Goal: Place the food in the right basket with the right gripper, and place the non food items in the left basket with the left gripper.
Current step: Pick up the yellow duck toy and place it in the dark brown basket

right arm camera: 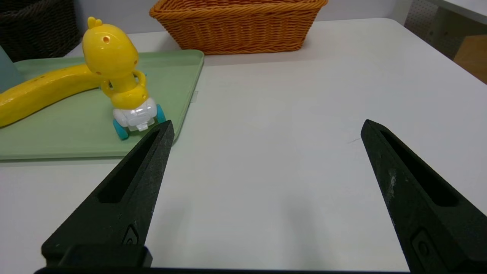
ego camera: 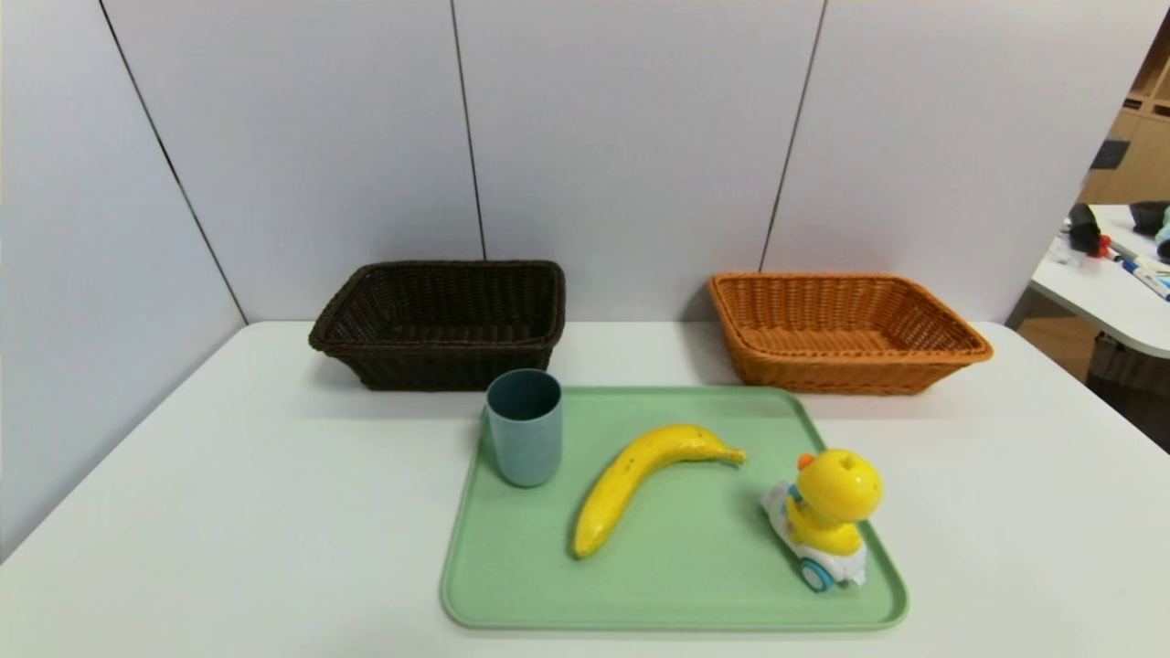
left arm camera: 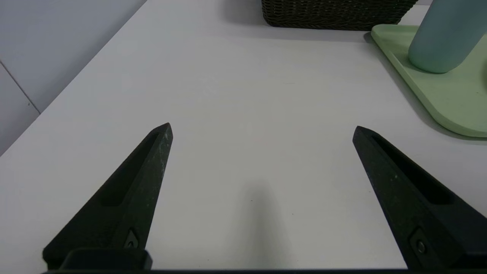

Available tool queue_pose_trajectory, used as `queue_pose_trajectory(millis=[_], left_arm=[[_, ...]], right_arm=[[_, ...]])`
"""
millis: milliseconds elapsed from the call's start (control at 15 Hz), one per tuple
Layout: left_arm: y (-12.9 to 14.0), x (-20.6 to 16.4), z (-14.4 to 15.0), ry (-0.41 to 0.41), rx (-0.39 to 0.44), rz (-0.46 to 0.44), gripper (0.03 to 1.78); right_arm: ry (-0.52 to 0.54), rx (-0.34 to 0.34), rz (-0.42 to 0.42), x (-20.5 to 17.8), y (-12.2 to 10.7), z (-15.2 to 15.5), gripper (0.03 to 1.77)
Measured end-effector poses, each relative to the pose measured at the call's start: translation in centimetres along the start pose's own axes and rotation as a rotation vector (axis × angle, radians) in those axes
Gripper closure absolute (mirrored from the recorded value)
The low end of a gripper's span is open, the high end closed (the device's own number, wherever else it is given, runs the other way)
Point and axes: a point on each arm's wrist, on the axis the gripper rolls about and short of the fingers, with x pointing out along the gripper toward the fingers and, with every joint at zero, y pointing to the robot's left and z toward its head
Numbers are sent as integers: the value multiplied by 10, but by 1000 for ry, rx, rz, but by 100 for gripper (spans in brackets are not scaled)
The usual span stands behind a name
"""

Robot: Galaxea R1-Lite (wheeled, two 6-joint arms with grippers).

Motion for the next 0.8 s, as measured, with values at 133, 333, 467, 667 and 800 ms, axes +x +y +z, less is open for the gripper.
queue_pose_trajectory(millis=[133, 333, 467, 667, 800], left_arm=[[0, 0, 0, 1, 13, -1, 12], [0, 0, 0, 1, 19, 1, 12], [0, -1, 3, -9, 21, 1, 12], [-1, -8, 18, -26, 24, -10, 12], [-2, -18, 33, -35, 25, -13, 12]], right_arm=[[1, 5, 0, 0, 0, 0, 11], [-7, 7, -2, 0, 0, 1, 11], [-34, 1, -3, -3, 0, 10, 11], [-81, 0, 11, -19, 3, 54, 11], [-90, -10, 32, -31, 6, 90, 11]])
